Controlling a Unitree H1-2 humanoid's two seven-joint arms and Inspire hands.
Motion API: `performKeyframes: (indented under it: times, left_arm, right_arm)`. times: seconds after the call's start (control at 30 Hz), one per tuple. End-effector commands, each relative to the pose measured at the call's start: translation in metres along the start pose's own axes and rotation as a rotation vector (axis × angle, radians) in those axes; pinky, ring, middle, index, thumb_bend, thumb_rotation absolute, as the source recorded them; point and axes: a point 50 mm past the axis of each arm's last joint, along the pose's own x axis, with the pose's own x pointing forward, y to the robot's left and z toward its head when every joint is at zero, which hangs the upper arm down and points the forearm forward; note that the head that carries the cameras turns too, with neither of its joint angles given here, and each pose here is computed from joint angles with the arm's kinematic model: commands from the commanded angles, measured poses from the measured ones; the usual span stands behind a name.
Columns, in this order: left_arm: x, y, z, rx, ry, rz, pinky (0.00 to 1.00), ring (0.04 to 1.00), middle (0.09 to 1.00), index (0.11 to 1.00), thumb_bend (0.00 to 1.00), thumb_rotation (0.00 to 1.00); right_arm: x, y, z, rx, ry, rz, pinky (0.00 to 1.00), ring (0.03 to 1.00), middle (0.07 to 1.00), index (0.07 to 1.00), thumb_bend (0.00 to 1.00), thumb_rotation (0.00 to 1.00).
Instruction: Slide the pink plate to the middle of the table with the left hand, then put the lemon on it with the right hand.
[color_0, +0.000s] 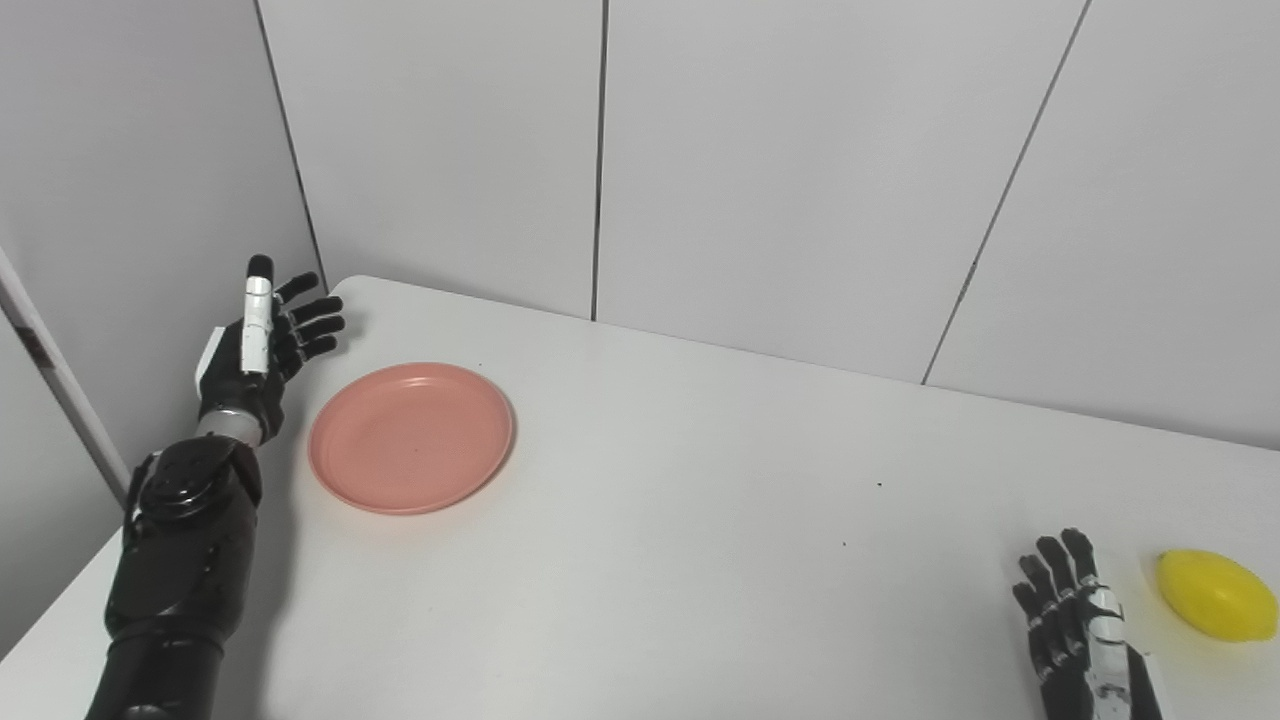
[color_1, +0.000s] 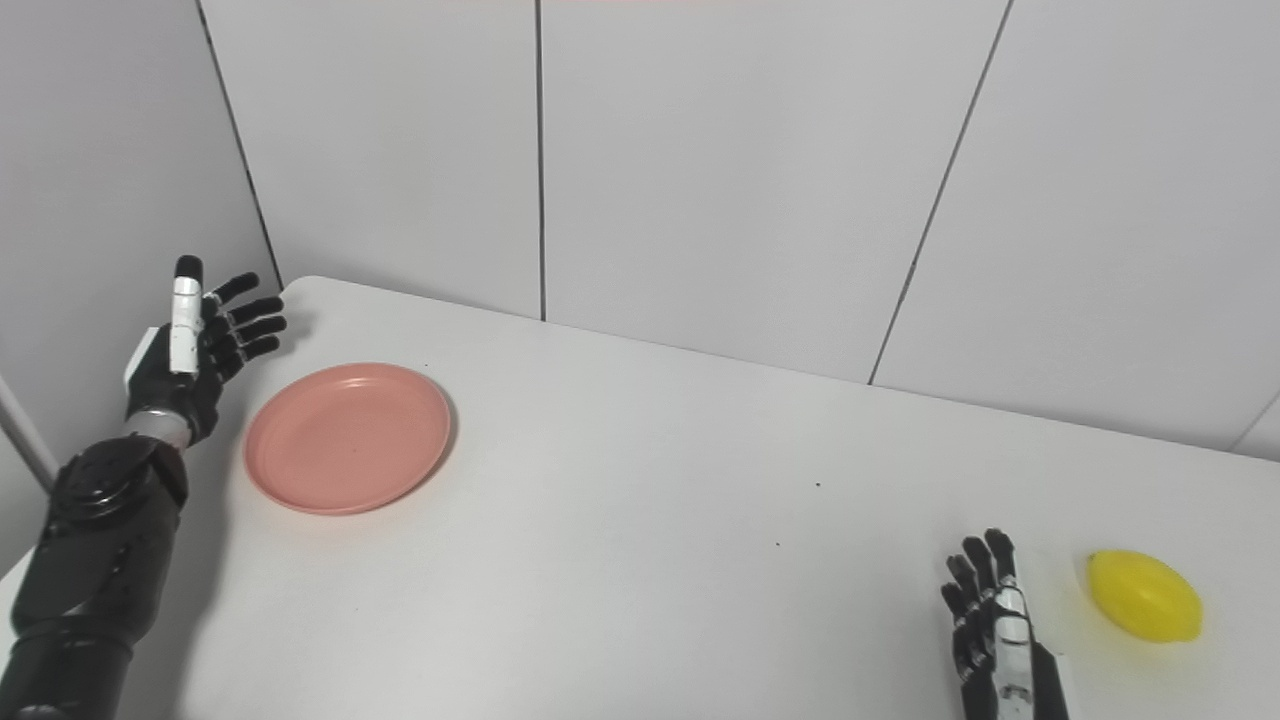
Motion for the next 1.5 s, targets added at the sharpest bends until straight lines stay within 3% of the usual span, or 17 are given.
performKeyframes:
  times: [0.0,0.33,0.6,0.7,0.97,1.23,1.47]
  left_arm:
    - [0.017,0.002,0.036,-0.001,-0.127,-0.024,0.77,0.730,0.696,0.768,0.88,0.99]
    - [0.013,0.008,0.000,0.008,-0.073,-0.020,0.79,0.762,0.746,0.790,0.87,1.00]
    - [0.006,0.003,-0.011,0.018,-0.063,-0.034,0.76,0.731,0.707,0.744,0.90,0.99]
    - [0.003,0.000,-0.015,0.002,-0.060,-0.059,0.75,0.724,0.707,0.766,0.91,0.99]
    - [-0.015,-0.015,-0.016,0.010,-0.071,-0.140,0.74,0.722,0.722,0.789,0.88,1.00]
    - [-0.036,-0.034,-0.009,-0.015,-0.073,-0.196,0.72,0.725,0.717,0.757,0.89,1.00]
    - [-0.052,-0.050,-0.002,-0.024,-0.069,-0.230,0.75,0.747,0.734,0.768,0.86,1.00]
  right_arm:
    - [-0.025,0.003,-0.028,0.048,0.096,-0.024,1.00,0.973,0.973,0.989,0.53,0.95]
    - [-0.024,0.002,-0.029,0.046,0.097,-0.025,1.00,0.973,0.977,0.989,0.54,0.94]
    - [-0.024,0.004,-0.029,0.042,0.098,-0.024,1.00,0.972,0.974,0.987,0.55,0.95]
    - [-0.023,0.005,-0.029,0.041,0.094,-0.026,1.00,0.968,0.969,0.981,0.55,0.95]
    - [-0.022,0.009,-0.028,0.037,0.087,-0.022,1.00,0.961,0.965,0.984,0.56,0.96]
    - [-0.023,0.011,-0.027,0.038,0.096,-0.017,1.00,0.965,0.971,0.985,0.56,0.97]
    - [-0.023,0.011,-0.027,0.034,0.091,-0.015,1.00,0.962,0.967,0.978,0.58,0.97]
